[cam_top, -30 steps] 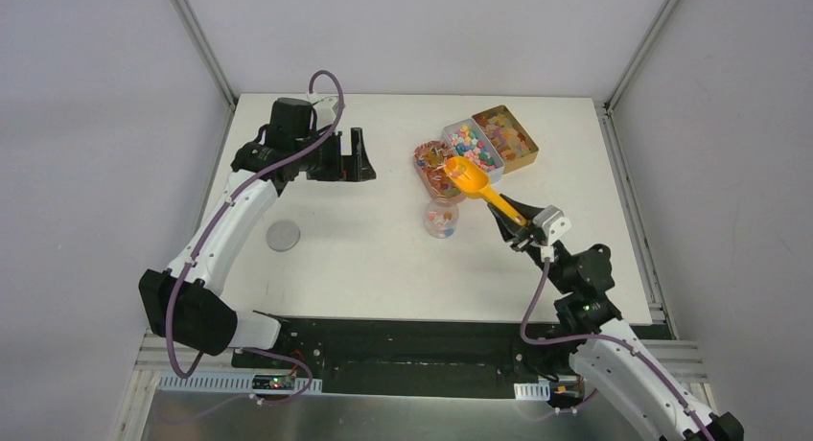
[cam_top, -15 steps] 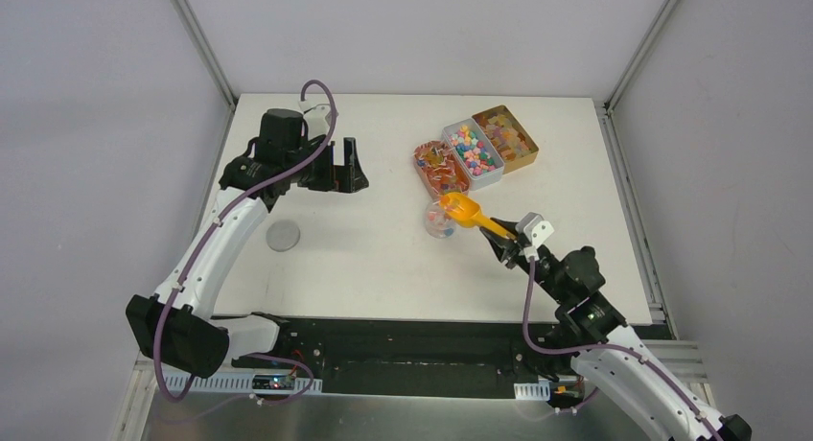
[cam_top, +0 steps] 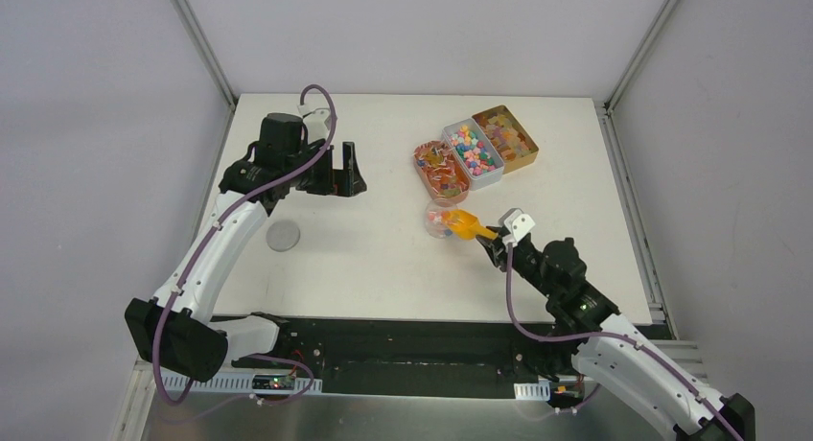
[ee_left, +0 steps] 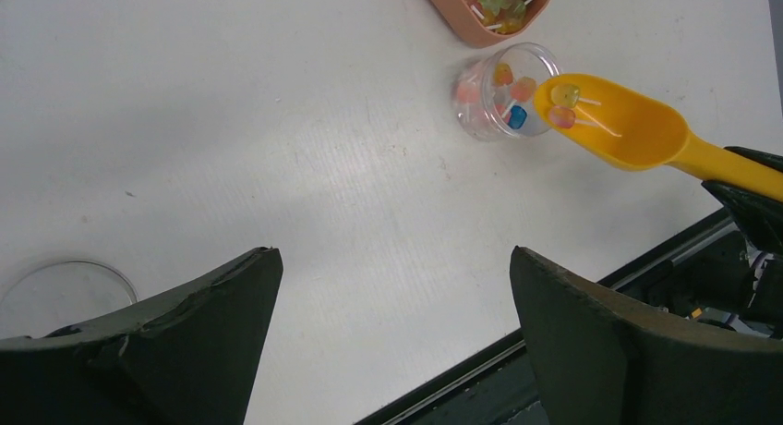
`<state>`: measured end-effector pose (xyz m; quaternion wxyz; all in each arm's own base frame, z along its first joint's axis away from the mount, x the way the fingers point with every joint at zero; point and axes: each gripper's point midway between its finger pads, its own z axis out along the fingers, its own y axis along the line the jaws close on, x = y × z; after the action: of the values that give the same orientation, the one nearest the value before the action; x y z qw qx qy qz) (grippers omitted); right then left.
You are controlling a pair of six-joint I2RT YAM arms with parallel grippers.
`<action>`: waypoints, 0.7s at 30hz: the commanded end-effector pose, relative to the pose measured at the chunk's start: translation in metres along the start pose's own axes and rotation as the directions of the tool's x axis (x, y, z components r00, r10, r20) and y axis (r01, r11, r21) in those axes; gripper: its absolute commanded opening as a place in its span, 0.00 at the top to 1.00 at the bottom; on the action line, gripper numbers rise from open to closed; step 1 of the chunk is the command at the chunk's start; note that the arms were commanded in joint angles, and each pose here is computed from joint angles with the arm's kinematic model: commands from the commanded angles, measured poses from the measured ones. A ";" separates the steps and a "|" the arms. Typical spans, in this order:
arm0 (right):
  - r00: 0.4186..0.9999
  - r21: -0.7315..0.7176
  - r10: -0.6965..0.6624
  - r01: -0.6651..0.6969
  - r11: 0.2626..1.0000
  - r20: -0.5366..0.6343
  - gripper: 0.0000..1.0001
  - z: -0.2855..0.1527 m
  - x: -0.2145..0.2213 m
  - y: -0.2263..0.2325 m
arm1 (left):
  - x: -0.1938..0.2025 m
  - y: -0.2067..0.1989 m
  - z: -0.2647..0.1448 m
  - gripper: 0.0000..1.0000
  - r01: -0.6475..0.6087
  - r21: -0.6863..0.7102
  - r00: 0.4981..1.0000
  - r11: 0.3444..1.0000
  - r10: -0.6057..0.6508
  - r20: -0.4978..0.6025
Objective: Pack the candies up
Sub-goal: Place the fake candies in the packing bottle.
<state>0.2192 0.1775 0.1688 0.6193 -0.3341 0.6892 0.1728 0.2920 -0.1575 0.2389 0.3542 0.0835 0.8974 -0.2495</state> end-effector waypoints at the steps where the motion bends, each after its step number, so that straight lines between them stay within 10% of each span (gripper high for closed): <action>1: 1.000 0.030 0.008 -0.009 1.000 0.026 1.00 0.003 -0.031 -0.009 | -0.007 0.003 -0.005 0.01 -0.033 -0.009 0.998 0.999 0.033 0.044; 21: 0.968 0.041 0.053 -0.044 0.998 -0.246 1.00 0.010 -0.052 -0.020 | -0.008 0.013 -0.010 0.01 -0.055 -0.068 0.996 0.996 0.060 0.066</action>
<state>0.2382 0.1800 0.1996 0.5357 -0.3393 0.7624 0.1292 0.2921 -0.1477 0.2341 0.3641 0.0846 0.9002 -0.2232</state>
